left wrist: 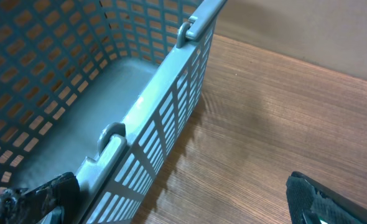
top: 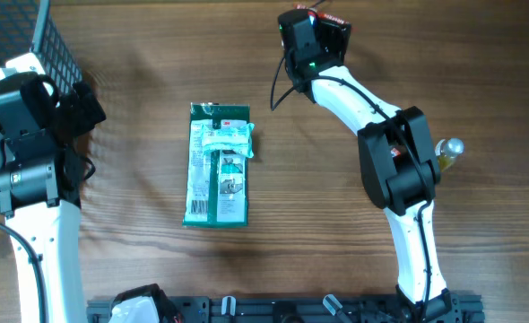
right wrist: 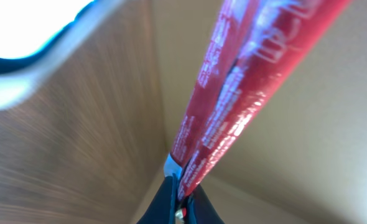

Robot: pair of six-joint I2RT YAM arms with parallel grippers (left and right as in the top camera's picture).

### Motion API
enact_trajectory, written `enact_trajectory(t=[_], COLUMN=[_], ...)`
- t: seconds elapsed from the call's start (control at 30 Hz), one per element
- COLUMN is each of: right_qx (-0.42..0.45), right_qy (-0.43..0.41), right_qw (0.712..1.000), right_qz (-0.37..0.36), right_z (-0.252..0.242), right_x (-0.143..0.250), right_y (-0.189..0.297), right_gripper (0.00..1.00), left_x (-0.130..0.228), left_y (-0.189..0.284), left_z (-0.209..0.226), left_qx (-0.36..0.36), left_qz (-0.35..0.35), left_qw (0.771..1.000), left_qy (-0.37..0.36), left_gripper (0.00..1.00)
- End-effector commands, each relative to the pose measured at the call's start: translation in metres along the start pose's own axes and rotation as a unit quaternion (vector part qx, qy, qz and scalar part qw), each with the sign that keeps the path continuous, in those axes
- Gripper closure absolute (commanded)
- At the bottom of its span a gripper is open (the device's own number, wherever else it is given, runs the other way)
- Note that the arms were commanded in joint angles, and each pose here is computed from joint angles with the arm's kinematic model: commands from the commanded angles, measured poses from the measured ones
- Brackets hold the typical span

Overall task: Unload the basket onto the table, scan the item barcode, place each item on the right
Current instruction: 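Hold the red tube under the scanner with the right gripper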

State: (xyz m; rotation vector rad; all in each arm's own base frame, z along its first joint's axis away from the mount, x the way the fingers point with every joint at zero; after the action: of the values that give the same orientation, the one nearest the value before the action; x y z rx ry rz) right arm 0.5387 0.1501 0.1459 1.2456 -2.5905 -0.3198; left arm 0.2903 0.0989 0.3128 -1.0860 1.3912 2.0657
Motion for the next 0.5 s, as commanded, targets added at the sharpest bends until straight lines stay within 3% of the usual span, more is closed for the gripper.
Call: enact_trajectory(t=[0.0,0.3,0.47], right_qx=[0.006,-0.123,-0.142], right_qy=[0.059,0.164,0.182], right_qw=[0.998,0.978,0.972], right_qz=[0.034,-0.031,-0.035], right_z=[0.006,0.054,0.06], right_x=[0.005,0.008,0.011], right_y=[-0.006,0.002,0.004], right_gripper=[0.96,0.96,0.96], left_x=[0.033,0.033,0.033], left_y=[-0.021,-0.021,-0.021], left_z=[-0.011,-0.011,-0.011], left_qx=[0.03,0.03,0.03], left_qz=[0.071,0.071,0.071], left_qw=[0.997,0.997,0.997], left_qy=[0.007,0.007,0.007], left_gripper=[0.0,0.0,0.0])
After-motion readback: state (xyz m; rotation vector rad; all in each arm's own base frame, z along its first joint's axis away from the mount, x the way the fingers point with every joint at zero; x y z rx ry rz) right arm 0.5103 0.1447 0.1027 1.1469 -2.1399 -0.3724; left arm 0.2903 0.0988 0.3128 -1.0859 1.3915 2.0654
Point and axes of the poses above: each gripper's point midway between its finger pads, its own y axis back along the fingers, its own z axis along the line the jaws close on, x = y × z, the point moved 7 cm from there along y, back along the fingers, and after that the axes turned 10 degrees about -y, right-handed, at the moved point
